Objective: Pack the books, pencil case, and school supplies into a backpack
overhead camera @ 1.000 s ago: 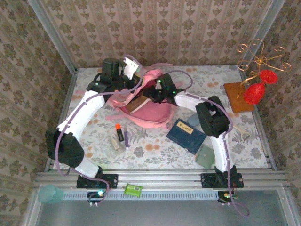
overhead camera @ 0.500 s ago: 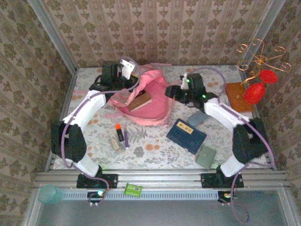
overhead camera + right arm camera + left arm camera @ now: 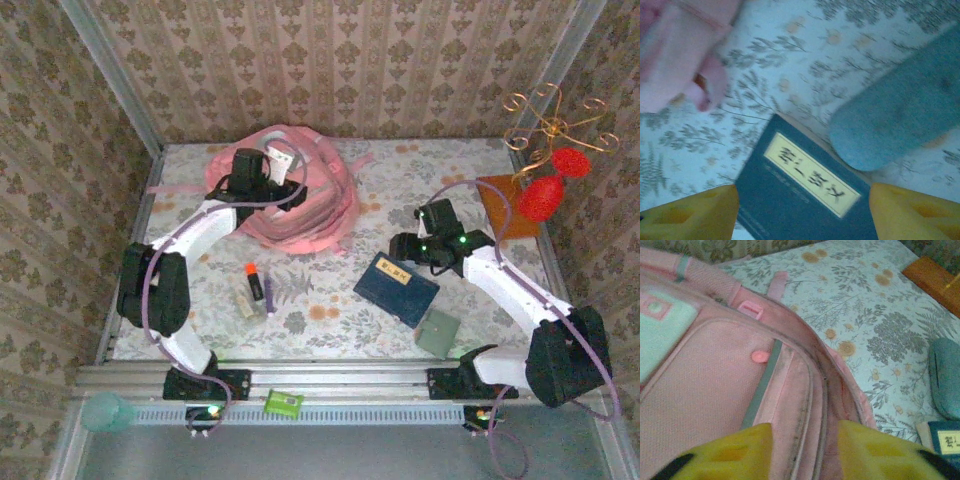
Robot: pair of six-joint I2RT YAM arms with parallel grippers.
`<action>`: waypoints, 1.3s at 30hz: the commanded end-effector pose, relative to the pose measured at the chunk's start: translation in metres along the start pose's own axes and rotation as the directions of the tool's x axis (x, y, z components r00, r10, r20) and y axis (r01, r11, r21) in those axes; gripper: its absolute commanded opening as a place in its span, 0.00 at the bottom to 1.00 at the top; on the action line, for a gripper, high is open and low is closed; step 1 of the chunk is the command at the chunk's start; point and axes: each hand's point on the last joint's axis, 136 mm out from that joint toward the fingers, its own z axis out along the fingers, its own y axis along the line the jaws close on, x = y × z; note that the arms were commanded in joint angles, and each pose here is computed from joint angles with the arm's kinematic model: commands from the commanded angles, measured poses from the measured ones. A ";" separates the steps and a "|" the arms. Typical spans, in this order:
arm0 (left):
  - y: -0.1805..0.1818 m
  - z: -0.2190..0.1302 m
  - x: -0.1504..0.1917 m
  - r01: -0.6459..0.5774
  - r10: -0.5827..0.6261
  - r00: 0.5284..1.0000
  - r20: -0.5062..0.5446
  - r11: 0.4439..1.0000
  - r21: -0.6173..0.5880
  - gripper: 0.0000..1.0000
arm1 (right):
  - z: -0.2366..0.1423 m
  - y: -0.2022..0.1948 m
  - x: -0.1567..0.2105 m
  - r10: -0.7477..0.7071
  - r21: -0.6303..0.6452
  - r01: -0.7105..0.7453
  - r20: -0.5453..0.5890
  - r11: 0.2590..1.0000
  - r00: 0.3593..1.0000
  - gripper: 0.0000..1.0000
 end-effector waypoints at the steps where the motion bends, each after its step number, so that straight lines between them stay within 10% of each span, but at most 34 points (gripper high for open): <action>1: -0.007 -0.020 -0.005 0.042 -0.040 0.999 0.024 0.994 -0.099 0.56 | 0.000 -0.025 0.019 0.012 0.088 -0.007 -0.053 0.996 0.999 0.77; 9: -0.099 -0.018 0.085 0.284 -0.286 0.953 -0.099 0.958 -0.038 0.68 | 0.028 -0.046 0.024 0.210 0.012 -0.210 -0.048 0.978 0.977 0.95; 21: -0.199 0.004 0.192 0.363 -0.351 0.873 -0.338 0.931 -0.031 0.66 | 0.048 -0.052 0.042 0.200 0.027 -0.198 -0.107 0.980 0.974 0.95; 32: -0.233 0.038 0.207 0.470 -0.403 0.802 -0.440 0.881 0.050 0.60 | 0.052 -0.032 0.069 0.207 -0.064 -0.221 -0.170 0.973 0.963 0.91; 39: -0.186 0.056 0.188 0.468 -0.440 0.815 -0.377 0.884 -0.020 0.59 | 0.052 0.015 0.078 0.189 -0.175 -0.220 -0.180 0.960 0.965 0.82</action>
